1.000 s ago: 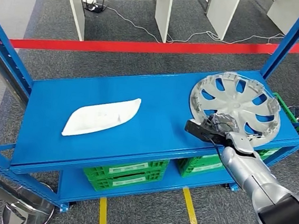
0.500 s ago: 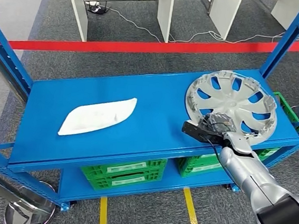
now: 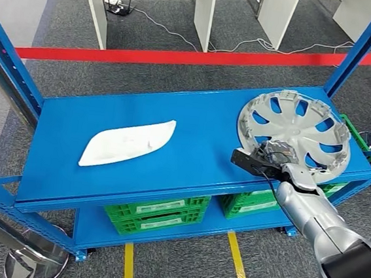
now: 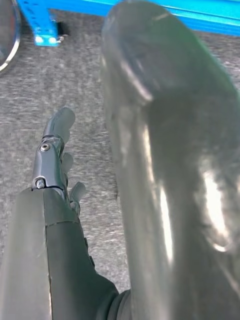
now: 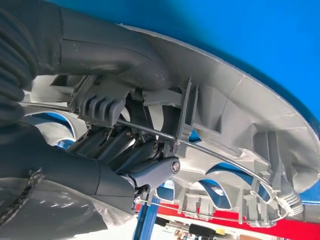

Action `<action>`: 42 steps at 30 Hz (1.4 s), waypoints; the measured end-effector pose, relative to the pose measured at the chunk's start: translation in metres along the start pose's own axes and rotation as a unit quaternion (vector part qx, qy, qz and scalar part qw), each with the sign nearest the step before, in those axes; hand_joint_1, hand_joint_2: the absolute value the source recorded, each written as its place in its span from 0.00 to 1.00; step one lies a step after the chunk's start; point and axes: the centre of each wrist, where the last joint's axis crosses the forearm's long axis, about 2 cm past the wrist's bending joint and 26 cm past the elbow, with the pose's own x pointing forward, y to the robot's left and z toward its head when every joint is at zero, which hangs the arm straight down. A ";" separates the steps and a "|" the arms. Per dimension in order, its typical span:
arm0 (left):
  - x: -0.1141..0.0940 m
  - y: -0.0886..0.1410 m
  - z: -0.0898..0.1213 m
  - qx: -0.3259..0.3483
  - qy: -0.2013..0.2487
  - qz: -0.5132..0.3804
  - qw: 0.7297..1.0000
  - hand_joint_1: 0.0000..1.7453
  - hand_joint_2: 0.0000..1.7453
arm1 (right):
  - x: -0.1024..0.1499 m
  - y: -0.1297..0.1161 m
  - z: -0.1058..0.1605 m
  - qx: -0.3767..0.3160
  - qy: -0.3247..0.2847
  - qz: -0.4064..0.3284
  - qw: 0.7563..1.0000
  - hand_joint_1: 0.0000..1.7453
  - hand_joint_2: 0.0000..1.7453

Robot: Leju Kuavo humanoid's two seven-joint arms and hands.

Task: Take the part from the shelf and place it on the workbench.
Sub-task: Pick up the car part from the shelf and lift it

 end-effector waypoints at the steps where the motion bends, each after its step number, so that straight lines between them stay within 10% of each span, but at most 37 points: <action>1: 0.001 0.000 0.000 0.000 -0.001 0.000 1.000 0.00 0.00 | -0.001 0.001 0.000 0.001 0.001 0.000 1.000 1.00 1.00; 3: 0.002 0.000 -0.001 0.000 -0.002 0.001 1.000 0.00 0.00 | -0.001 0.003 0.002 0.004 0.002 0.001 1.000 1.00 1.00; 7: 0.001 0.000 0.000 0.002 -0.003 -0.001 1.000 0.00 0.00 | -0.001 0.008 0.004 0.007 -0.001 -0.002 1.000 0.00 0.00; 10: 0.003 0.000 -0.002 0.019 -0.031 -0.020 0.999 0.00 0.00 | 0.024 0.021 0.015 -0.079 -0.085 -0.095 0.989 0.00 0.00; 14: 0.005 0.005 -0.003 0.034 -0.051 -0.042 0.997 0.00 0.00 | 0.067 -0.020 0.046 -0.403 -0.317 -0.158 0.844 0.00 0.00; 18: 0.005 0.007 -0.004 0.034 -0.053 -0.054 0.997 0.00 0.00 | 0.062 -0.067 0.071 -0.525 -0.320 -0.145 0.775 0.00 0.00; 27: 0.011 0.007 -0.007 0.033 -0.061 -0.059 0.996 0.00 0.00 | 0.053 -0.097 0.101 -0.597 -0.301 -0.144 0.729 0.00 0.00; 42: 0.013 0.005 -0.007 0.030 -0.064 -0.061 0.996 0.00 0.00 | 0.049 -0.101 0.110 -0.611 -0.294 -0.143 0.721 0.00 0.00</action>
